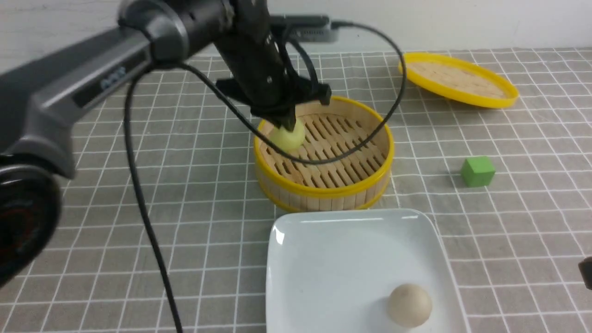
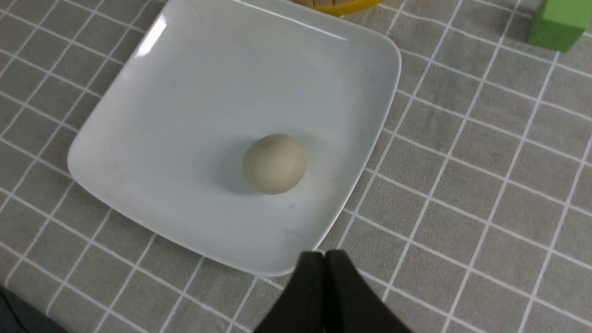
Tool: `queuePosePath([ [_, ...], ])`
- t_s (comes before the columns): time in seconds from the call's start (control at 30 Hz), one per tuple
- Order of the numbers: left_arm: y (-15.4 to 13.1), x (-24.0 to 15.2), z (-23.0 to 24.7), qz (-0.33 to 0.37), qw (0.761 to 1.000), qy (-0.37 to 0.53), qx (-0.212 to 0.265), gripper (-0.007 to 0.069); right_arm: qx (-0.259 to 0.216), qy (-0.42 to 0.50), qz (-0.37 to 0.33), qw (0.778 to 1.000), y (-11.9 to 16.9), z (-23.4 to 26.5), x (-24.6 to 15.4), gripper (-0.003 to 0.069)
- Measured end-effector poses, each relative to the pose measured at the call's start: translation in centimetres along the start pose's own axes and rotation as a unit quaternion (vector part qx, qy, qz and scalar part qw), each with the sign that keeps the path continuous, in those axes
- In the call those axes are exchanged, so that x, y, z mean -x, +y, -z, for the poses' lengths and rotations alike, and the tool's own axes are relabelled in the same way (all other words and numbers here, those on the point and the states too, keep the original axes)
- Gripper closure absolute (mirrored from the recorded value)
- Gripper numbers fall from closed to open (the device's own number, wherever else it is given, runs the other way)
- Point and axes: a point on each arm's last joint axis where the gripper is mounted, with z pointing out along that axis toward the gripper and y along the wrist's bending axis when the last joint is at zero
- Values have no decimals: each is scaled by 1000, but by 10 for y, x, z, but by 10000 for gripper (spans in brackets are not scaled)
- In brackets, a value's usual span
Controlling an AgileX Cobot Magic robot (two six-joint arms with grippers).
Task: Put the steamed buns into the plate on the grey tablecloth.
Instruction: 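Carry the bun from the bamboo steamer to the plate with the left gripper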
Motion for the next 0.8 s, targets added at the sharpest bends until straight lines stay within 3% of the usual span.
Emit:
queuePosePath([
  [0.17,-11,-22,107,-20,999,-39,-22,606,0,12,0,1000,-1,7,-7,647],
  [0.3,-21,-56,113,-28,999,-1,-30,605,3,2,-1,1000,-1,20,-16,647],
  [0.43,-54,-118,50,-52,992,101,-50,603,7,-28,-11,1000,-3,45,-34,652],
  [0.6,-80,-164,-6,-82,988,114,-63,571,0,-51,-29,998,-9,67,-56,661],
  [0.8,-87,-171,-45,-78,989,109,-61,398,-2,-91,-65,994,-14,87,-78,661],
])
